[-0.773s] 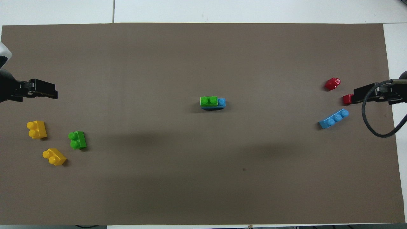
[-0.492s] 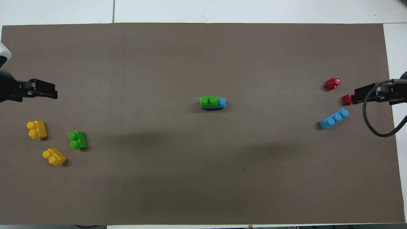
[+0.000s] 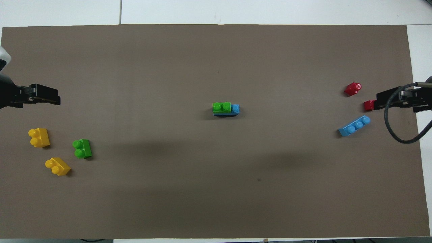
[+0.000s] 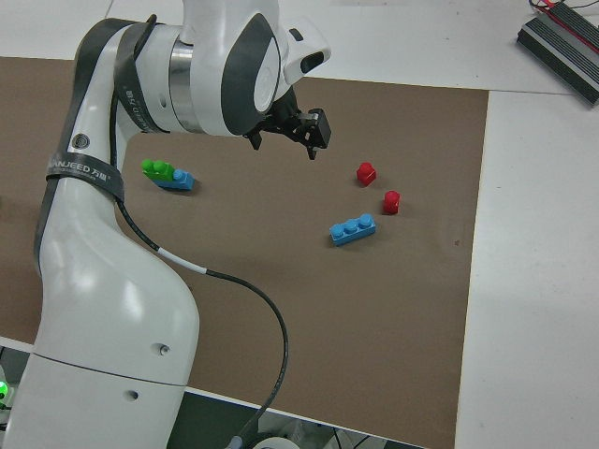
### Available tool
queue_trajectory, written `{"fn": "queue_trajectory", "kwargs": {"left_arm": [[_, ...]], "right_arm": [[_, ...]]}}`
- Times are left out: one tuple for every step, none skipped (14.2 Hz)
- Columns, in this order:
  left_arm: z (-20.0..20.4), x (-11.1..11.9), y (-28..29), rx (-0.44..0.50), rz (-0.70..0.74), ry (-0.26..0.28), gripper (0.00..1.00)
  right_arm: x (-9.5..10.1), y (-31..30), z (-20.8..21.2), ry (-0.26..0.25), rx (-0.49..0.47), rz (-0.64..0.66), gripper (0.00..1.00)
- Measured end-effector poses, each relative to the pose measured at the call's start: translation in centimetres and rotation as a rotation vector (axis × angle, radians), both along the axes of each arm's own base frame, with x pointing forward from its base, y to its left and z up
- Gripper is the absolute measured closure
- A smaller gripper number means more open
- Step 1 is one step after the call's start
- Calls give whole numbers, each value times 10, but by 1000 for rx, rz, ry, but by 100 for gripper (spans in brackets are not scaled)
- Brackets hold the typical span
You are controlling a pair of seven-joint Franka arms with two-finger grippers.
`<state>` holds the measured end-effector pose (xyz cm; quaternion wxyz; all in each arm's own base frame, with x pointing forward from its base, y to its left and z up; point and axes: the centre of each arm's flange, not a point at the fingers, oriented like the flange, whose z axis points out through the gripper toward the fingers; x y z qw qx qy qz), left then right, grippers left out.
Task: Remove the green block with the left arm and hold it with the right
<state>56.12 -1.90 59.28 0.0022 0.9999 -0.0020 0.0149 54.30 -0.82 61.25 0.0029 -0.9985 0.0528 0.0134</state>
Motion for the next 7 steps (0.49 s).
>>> {"fn": "queue_trajectory", "kwargs": {"left_arm": [[0,0,0,0,0,0,0],[0,0,0,0,0,0,0],[0,0,0,0,0,0,0],[0,0,0,0,0,2,0],[-1,0,0,0,0,4,0],[-1,-1,0,0,-1,8,0],[-2,-2,-1,0,-2,13,0]], "right_arm": [[0,0,0,-3,0,-8,0],[1,0,0,-8,-1,-15,0],[1,0,1,-12,-1,-25,0],[2,1,1,-13,-1,-38,0],[2,1,1,-13,-1,-53,0],[2,2,0,-14,-2,-70,0],[2,4,-1,-15,-2,-81,0]]}}
